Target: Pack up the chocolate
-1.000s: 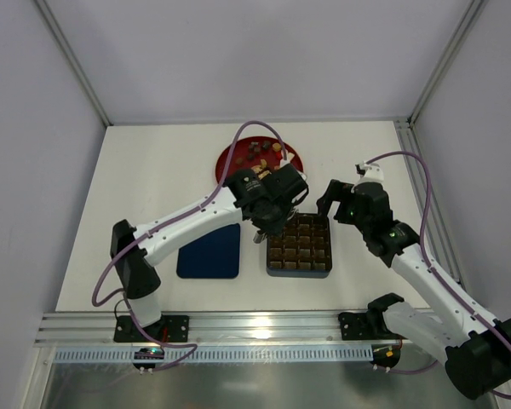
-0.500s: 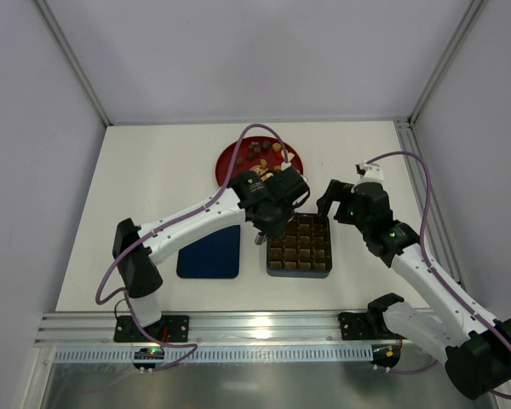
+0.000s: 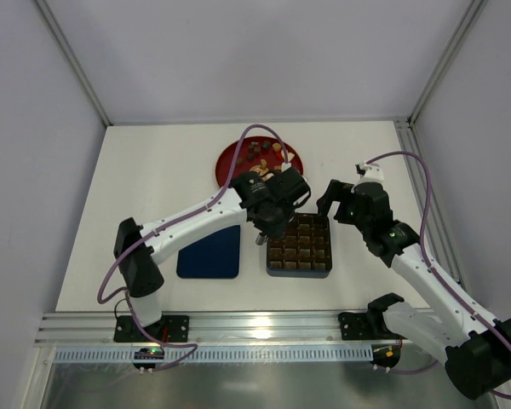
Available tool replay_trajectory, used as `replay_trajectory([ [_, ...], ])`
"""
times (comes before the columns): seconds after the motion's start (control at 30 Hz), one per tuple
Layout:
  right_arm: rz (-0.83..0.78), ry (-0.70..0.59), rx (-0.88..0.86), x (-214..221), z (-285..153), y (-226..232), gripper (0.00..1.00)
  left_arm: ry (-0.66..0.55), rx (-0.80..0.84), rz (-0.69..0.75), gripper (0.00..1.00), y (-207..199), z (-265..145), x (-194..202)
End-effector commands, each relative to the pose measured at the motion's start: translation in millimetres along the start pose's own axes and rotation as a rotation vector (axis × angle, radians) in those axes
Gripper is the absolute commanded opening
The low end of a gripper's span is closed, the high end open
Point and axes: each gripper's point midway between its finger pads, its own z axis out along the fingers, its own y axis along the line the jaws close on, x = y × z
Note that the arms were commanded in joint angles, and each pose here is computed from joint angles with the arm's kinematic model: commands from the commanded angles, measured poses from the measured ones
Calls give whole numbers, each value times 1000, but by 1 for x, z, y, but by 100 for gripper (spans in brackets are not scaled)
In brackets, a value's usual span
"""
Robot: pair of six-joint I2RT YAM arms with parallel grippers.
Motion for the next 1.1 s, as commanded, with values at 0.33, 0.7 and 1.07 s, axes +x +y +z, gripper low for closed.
replay_trajectory([
  [0.33, 3, -58, -25, -18, -4, 8, 100, -39, 20, -6, 33, -6, -3, -9],
  [0.7, 3, -58, -28, -18, -4, 8, 100, -54, 18, -8, 34, -5, -9, -13],
  [1.07, 4, -60, -29, -19, -4, 9, 100, -125, 21, -13, 33, -2, -40, -29],
])
